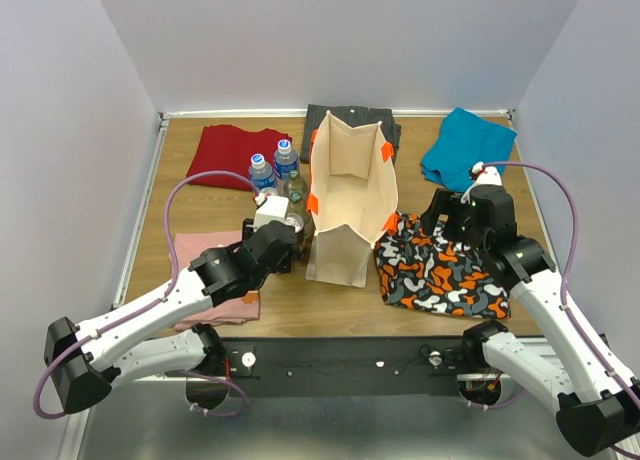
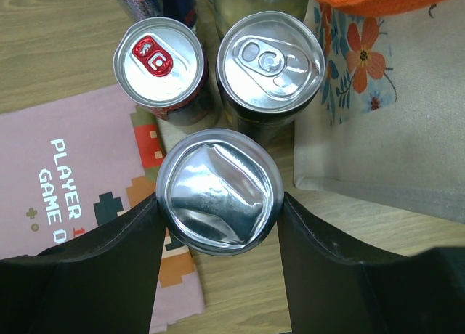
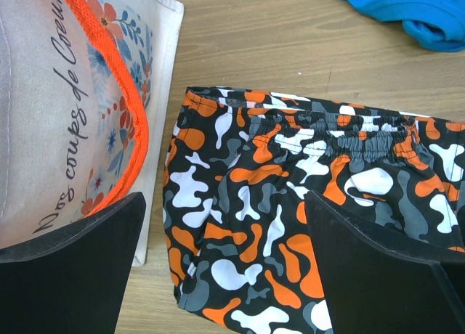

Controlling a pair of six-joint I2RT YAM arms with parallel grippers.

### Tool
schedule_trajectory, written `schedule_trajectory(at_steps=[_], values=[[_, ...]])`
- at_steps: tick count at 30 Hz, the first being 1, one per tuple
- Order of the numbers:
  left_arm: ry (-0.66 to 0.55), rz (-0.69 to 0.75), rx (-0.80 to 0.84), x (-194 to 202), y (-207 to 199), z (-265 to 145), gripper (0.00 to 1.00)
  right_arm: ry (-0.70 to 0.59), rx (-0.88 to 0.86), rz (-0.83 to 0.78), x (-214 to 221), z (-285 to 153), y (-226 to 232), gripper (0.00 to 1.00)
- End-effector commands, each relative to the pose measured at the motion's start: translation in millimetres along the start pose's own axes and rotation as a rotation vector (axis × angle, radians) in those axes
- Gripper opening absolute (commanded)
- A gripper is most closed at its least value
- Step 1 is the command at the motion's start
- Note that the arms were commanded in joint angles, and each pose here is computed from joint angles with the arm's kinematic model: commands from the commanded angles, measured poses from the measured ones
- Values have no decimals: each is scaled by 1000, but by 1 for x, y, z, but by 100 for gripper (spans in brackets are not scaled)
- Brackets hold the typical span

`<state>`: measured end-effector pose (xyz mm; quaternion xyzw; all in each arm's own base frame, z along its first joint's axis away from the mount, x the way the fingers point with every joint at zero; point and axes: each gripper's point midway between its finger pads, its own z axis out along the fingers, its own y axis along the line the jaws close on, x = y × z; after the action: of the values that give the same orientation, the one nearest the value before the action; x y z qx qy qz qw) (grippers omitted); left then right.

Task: Take the beverage out of the canvas bag
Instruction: Place the drink at the center of the board.

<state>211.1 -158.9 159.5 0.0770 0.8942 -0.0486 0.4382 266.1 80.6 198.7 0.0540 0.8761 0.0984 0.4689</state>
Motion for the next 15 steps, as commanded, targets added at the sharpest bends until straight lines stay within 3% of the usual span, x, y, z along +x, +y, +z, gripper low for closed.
schedule_trajectory(at_steps=[1,15], values=[[-79,-96,24,-21,-6,1,0,-19,-5,12,-3,0,1,99],[-23,-95,4,-11,4,20,0,-10,-3,9,-1,2,1,99]])
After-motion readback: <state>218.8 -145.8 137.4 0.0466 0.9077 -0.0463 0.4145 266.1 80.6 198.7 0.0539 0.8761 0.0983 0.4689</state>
